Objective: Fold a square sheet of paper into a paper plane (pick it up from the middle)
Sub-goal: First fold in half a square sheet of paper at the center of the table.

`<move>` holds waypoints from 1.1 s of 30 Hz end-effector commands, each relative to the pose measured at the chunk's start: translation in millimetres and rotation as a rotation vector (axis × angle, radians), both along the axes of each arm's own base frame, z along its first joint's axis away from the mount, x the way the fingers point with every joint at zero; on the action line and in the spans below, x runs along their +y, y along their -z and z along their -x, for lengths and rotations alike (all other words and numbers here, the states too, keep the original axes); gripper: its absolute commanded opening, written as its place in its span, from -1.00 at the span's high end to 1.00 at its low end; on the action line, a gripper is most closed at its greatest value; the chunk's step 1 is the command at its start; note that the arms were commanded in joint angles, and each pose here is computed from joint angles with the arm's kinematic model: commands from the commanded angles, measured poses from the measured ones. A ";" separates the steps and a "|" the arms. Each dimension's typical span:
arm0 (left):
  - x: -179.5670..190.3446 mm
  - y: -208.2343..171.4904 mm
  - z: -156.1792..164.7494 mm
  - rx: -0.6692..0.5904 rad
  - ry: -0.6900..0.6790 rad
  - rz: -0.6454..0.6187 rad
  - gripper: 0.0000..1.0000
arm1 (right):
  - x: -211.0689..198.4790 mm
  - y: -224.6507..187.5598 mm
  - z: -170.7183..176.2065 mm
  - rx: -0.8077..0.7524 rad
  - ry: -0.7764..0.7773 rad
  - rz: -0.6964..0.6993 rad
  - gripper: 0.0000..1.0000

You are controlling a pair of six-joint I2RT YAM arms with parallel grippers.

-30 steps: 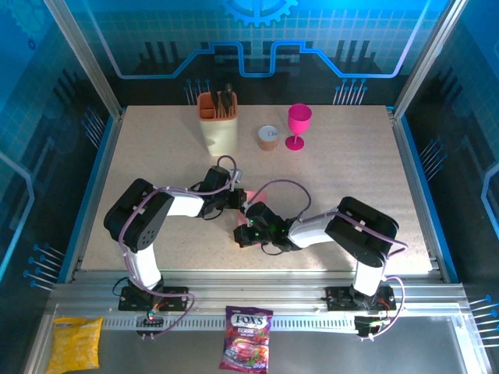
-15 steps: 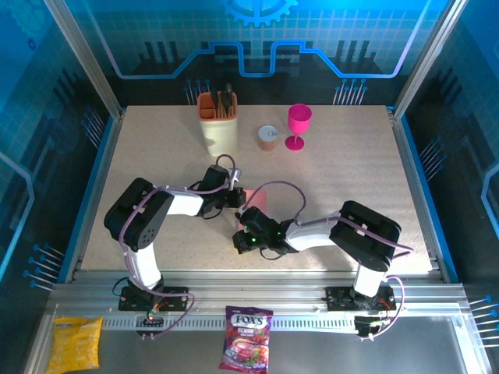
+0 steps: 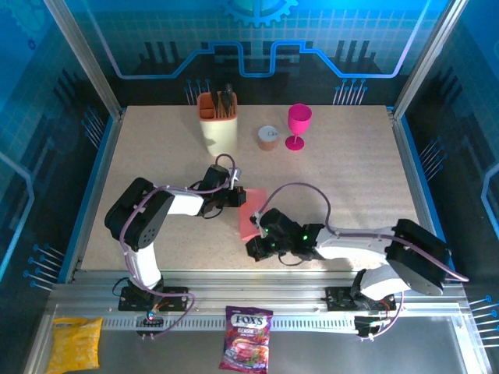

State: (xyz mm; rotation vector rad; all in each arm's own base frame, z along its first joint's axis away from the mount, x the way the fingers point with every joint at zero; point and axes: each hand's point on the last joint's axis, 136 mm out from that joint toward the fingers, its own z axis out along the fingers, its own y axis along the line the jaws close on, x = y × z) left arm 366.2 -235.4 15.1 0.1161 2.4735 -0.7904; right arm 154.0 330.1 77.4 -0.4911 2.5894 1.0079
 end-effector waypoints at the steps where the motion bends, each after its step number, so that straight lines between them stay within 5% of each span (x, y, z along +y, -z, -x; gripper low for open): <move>1: 31.1 52.2 34.6 0.169 -0.049 -0.144 1.00 | -5.2 -17.9 -17.8 -0.038 0.011 0.028 1.00; 11: 30.0 51.8 34.6 0.170 -0.049 -0.137 1.00 | 21.8 -12.7 -60.1 -0.018 0.033 -0.026 1.00; 22: 26.3 44.5 32.8 0.171 -0.046 -0.118 1.00 | 9.4 59.6 -62.7 0.095 0.088 0.029 1.00; 33: 6.5 -23.7 35.3 0.137 -0.089 0.109 1.00 | -9.8 92.1 -48.7 0.166 0.130 0.067 1.00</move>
